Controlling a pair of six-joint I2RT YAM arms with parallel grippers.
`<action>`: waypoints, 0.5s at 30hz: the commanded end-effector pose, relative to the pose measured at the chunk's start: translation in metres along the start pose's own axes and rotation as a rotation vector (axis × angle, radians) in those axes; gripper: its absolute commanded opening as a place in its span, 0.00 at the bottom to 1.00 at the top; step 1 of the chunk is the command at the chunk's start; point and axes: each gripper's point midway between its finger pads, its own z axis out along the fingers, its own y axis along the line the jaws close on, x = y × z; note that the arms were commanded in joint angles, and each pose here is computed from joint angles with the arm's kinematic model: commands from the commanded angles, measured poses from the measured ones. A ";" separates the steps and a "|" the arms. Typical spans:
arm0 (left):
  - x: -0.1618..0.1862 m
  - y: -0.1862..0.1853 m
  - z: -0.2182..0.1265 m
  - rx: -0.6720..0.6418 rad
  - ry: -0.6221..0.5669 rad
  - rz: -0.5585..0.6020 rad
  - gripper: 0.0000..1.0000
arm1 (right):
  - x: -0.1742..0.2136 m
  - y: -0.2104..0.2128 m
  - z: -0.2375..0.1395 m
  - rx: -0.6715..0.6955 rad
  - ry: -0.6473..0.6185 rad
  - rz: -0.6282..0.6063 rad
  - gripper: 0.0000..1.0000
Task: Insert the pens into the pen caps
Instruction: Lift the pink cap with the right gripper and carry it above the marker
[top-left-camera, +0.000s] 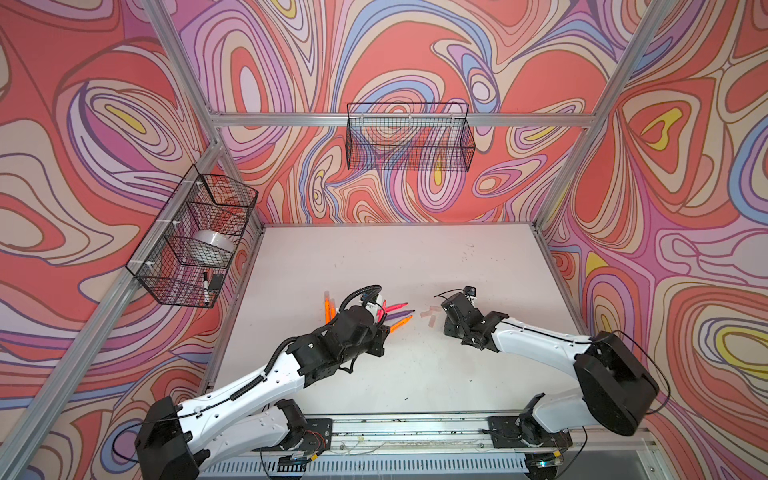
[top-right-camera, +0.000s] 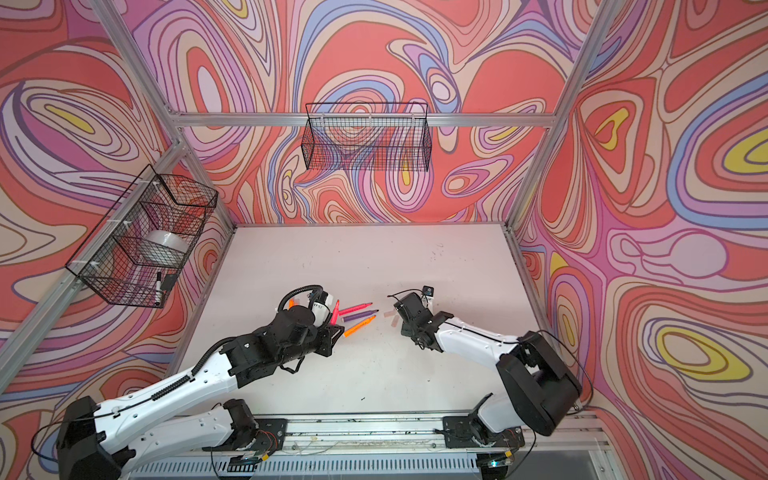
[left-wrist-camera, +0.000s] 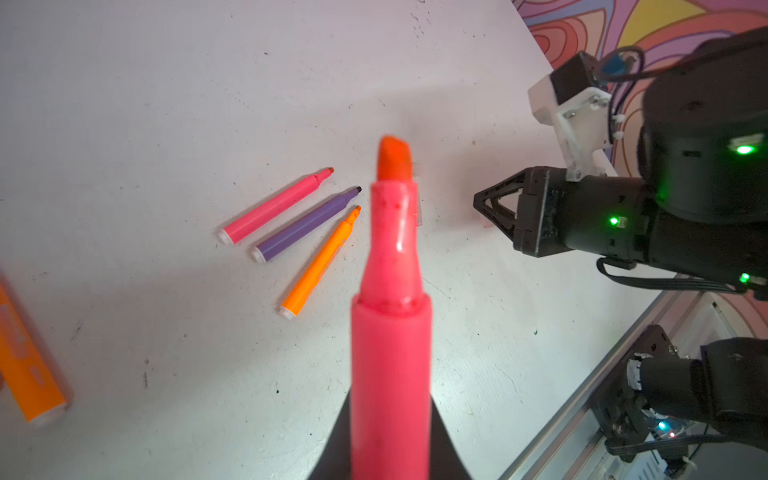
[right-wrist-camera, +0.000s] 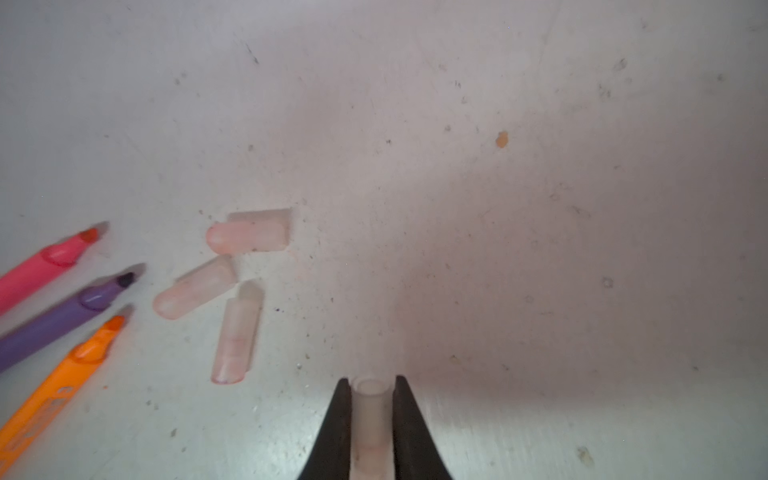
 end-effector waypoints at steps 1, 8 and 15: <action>0.021 -0.006 -0.002 0.128 -0.006 -0.136 0.00 | -0.009 0.002 -0.022 -0.083 -0.046 0.060 0.02; 0.055 -0.001 0.013 0.194 0.046 -0.130 0.00 | -0.033 0.027 -0.065 -0.298 -0.144 0.058 0.00; 0.058 -0.016 0.007 0.269 0.085 -0.131 0.00 | -0.086 0.063 -0.131 -0.498 -0.309 0.046 0.00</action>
